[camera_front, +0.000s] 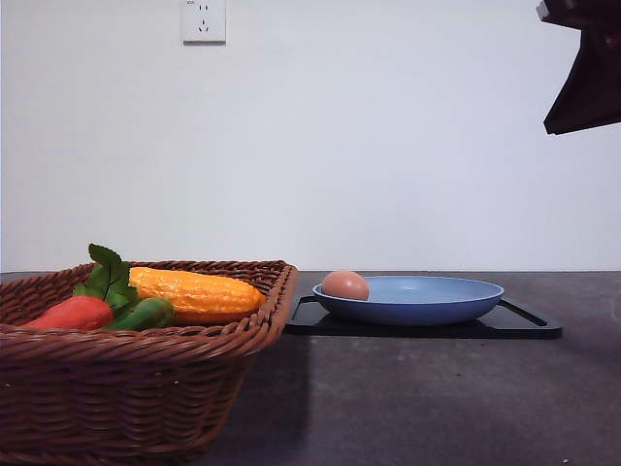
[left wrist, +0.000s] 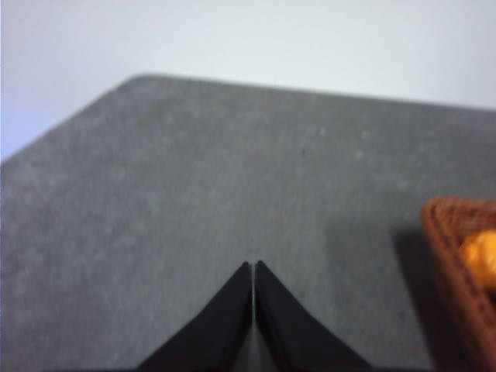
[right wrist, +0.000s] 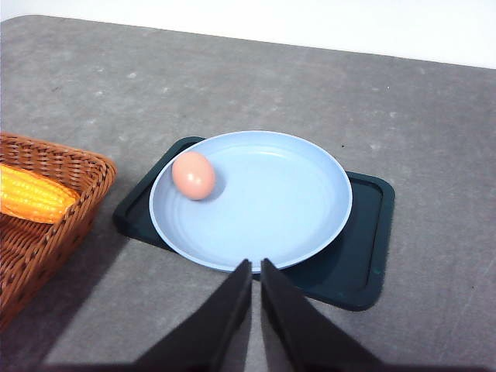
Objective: Transfer egg from basket to plate and serve
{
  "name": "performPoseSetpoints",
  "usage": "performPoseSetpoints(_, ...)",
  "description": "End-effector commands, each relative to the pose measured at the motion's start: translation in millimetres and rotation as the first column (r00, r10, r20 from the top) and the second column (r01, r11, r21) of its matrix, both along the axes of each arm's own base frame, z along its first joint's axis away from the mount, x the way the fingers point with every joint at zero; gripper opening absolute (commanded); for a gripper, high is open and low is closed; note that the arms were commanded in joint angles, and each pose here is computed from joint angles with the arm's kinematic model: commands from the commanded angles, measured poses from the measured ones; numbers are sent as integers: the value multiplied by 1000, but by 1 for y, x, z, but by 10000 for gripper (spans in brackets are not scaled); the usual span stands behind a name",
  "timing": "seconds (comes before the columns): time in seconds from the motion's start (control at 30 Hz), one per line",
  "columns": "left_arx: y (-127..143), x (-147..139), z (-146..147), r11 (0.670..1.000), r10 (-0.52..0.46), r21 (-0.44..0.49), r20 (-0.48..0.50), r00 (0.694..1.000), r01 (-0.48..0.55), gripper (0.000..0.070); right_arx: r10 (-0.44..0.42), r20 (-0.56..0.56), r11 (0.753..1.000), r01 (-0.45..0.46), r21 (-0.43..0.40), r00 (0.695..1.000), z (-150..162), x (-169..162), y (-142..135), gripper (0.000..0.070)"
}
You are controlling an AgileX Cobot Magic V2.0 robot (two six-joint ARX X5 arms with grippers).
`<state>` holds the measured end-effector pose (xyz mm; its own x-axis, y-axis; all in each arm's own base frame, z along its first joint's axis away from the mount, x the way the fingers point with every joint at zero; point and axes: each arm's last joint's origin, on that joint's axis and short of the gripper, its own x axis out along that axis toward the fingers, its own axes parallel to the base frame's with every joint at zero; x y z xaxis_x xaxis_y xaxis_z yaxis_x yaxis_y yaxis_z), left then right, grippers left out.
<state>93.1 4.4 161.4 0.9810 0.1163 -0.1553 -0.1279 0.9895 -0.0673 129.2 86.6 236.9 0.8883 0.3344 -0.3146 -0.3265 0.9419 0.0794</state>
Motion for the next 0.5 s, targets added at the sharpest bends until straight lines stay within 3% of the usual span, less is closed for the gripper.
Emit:
performPoseSetpoints(0.0, 0, 1, -2, 1000, -5, 14, 1, 1000, 5, 0, 0, 10, 1000, -1, 21, 1000, 5, 0, 1, 0)
performPoseSetpoints(0.27, 0, 1, -12, 996, 8, -87, -43, 999, -12, 0, 0, 10, 1000, -1, 21, 1000, 5, 0, 1, 0)
performPoseSetpoints(0.47, 0, 1, -13, 996, 9, -89, -39, 999, -13, 0, 0, 10, 1000, -1, 21, 1000, 5, 0, 1, 0)
